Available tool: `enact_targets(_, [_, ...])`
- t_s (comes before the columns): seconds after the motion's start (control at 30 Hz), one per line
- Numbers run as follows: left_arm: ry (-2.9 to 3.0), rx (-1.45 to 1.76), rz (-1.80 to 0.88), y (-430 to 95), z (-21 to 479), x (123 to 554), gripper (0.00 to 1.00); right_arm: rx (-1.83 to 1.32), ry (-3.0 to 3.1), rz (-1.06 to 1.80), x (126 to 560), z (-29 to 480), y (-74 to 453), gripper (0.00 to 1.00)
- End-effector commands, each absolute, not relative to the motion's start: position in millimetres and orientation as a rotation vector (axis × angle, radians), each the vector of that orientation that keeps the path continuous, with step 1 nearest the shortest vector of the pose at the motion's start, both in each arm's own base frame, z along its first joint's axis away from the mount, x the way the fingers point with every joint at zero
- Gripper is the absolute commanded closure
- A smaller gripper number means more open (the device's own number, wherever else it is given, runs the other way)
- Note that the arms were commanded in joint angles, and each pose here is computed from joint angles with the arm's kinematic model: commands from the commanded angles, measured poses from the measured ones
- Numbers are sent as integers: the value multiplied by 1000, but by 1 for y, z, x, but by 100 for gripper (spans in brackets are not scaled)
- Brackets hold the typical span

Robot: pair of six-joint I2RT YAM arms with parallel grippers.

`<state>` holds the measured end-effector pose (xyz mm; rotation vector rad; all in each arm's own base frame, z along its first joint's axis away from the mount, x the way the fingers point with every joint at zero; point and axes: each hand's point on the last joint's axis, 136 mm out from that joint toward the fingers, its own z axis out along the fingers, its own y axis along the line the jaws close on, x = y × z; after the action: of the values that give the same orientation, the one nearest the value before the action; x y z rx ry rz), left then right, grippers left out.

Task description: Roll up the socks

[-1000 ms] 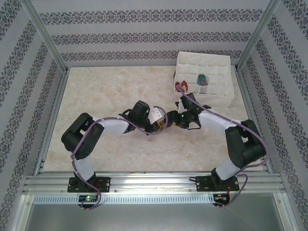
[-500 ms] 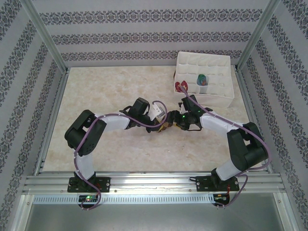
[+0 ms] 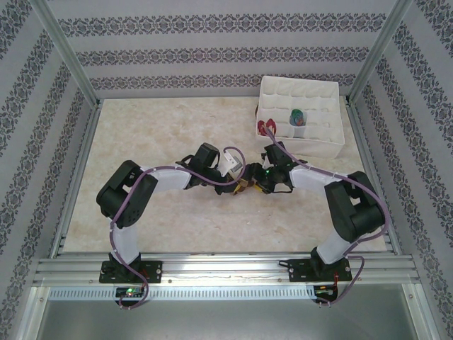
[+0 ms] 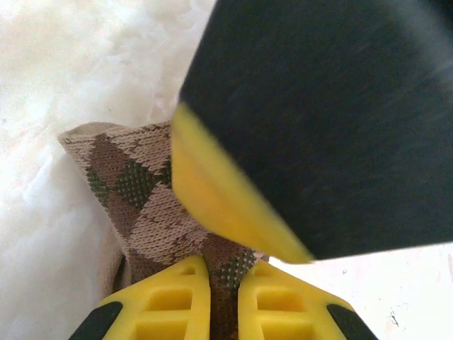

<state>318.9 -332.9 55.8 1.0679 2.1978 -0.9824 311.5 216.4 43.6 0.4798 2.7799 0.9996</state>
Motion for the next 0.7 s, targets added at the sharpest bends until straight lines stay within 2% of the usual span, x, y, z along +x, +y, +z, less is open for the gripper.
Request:
enact_targets(0.0, [2358,1049,-1019,-321,23,301,100,516,2765,1065,322,43,226,31])
enact_targets(0.2, [2332,1056,-1073,-324,28,299,100,582,2755,1138,331,30,236,31])
enact_targets(0.33, [2313,1062,-1098,-327,30,299,100,565,2747,1156,338,26,241,37])
enact_targets(0.43, [2310,1071,-1098,-326,31,299,100,539,2741,1171,340,25,243,54])
enact_targets(0.57, [2302,1094,-1078,-323,33,297,92,483,2713,1190,342,28,245,79])
enact_targets(0.67, [2273,1116,-1055,-322,39,297,86,413,2691,1172,341,35,244,89])
